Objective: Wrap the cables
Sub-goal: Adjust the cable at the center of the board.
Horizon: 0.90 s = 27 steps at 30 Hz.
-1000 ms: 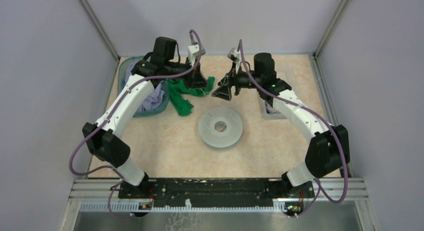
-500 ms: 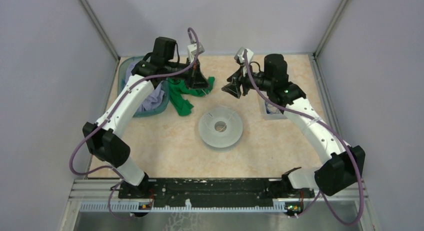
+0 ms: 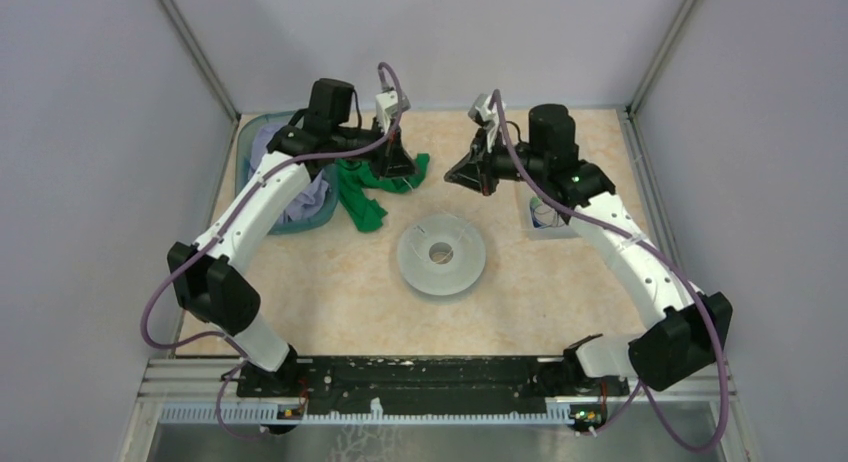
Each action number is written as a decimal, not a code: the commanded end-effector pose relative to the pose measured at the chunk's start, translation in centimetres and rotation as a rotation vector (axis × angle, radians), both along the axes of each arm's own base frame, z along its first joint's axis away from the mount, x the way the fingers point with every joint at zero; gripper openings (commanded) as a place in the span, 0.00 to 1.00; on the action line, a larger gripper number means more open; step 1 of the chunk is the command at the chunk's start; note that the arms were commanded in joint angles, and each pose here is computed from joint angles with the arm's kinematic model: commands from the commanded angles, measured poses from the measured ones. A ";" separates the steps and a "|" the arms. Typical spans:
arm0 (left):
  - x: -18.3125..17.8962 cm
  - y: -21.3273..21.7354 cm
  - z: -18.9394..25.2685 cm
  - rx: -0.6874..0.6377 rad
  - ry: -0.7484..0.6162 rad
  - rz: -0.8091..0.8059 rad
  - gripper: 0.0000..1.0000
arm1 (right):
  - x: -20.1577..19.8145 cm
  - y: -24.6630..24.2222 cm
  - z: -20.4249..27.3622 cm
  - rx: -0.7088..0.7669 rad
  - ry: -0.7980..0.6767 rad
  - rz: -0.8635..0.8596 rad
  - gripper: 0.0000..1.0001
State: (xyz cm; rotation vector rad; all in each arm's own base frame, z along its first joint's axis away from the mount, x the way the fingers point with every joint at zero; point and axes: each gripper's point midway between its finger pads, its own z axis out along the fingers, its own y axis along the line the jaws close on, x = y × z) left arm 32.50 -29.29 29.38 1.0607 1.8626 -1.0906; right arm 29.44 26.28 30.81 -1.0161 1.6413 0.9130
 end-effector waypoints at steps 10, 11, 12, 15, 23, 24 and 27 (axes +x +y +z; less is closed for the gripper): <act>1.9 1.8 3.8 0.038 -0.480 -0.036 0.63 | 0.0 1.5 9.3 0.338 0.280 0.042 0.00; 1.8 2.1 4.0 0.048 -0.517 -0.028 0.68 | 0.5 1.0 9.2 0.362 0.314 0.029 0.00; 1.9 2.6 3.9 0.063 -0.544 -0.008 0.75 | 0.9 0.6 9.2 0.389 0.345 0.017 0.00; 2.4 3.9 5.2 0.091 -0.645 0.073 0.85 | 2.1 -0.3 8.8 0.442 0.419 -0.026 0.00; 0.5 3.6 7.8 0.029 -0.752 0.019 0.89 | 4.0 -1.7 8.1 0.544 0.576 -0.135 0.00; -0.4 2.8 7.3 0.015 -0.737 -0.035 0.88 | 4.0 -1.7 8.2 0.560 0.603 -0.132 0.00; -2.2 -0.3 5.0 0.031 -0.726 -0.165 0.84 | 3.8 -1.4 8.6 0.605 0.681 -0.109 0.00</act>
